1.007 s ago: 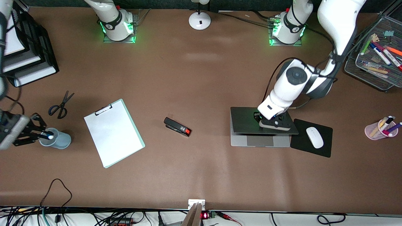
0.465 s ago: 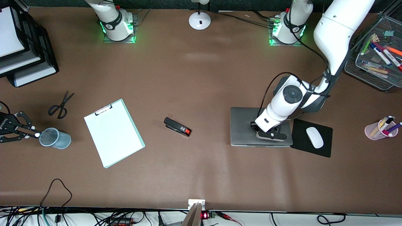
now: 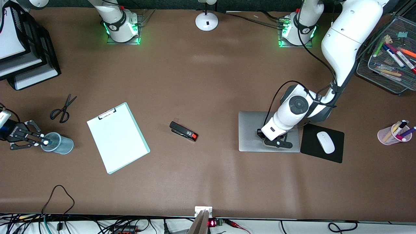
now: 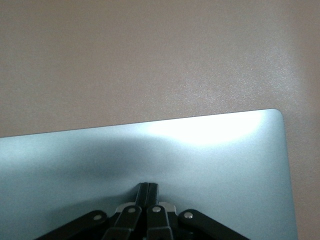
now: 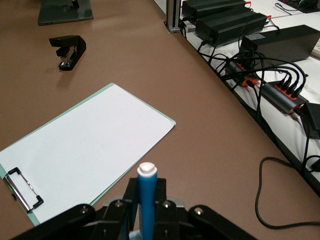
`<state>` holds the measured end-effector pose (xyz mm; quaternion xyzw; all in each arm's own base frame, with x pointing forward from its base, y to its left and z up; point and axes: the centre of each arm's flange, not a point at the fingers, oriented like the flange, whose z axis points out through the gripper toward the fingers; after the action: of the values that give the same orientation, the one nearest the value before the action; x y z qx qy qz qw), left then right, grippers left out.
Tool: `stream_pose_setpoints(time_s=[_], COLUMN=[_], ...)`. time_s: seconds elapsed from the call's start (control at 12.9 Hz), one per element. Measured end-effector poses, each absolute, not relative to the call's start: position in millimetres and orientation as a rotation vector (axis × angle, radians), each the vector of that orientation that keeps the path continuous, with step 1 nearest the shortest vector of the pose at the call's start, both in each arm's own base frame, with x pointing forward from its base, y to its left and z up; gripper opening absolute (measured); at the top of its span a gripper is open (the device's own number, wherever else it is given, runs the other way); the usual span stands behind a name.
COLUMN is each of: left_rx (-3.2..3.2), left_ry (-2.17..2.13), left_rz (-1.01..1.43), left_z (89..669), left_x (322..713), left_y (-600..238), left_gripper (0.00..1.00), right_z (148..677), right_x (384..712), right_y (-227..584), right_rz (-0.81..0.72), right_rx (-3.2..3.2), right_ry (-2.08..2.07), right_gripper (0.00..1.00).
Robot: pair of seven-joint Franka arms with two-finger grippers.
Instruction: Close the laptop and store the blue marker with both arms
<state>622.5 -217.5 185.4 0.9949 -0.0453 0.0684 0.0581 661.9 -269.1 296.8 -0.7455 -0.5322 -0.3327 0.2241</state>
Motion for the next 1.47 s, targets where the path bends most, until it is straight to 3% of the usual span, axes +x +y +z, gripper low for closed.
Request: stream_pose_setpoints(time_s=[0.15, 0.23, 0.46, 0.7, 1.01, 1.16, 1.47], left_rx=[3.015, 3.015, 3.055, 3.168, 3.239, 3.213, 3.237], left_ry=[-0.138, -0.136, -0.154, -0.219, -0.34, -0.339, -0.286], left_rz=[0.211, 0.218, 0.215, 0.136, -0.065, -0.148, -0.146], left_z=[186, 188, 211, 276, 379, 420, 506], left_x=[623, 625, 636, 638, 630, 633, 628], left_y=[-217, -217, -209, -201, -188, -165, -143], left_gripper=[0.01, 0.01, 0.01, 0.01, 0.06, 0.21, 0.61], right_z=[296, 297, 302, 320, 380, 406, 429], right_x=[659, 659, 659, 664, 689, 696, 693], right_y=[-276, -277, -280, -268, -202, -170, -116], right_rz=[-0.921, -0.923, -0.909, -0.786, -0.553, -0.463, -0.222], right_rx=[-2.065, -2.067, -2.092, -2.169, -2.339, -2.407, -2.52], right_ry=[-1.46, -1.458, -1.427, -1.35, -1.233, -1.193, -1.05], right_gripper=[0.22, 0.3, 0.62, 0.96, 1.0, 1.0, 1.0])
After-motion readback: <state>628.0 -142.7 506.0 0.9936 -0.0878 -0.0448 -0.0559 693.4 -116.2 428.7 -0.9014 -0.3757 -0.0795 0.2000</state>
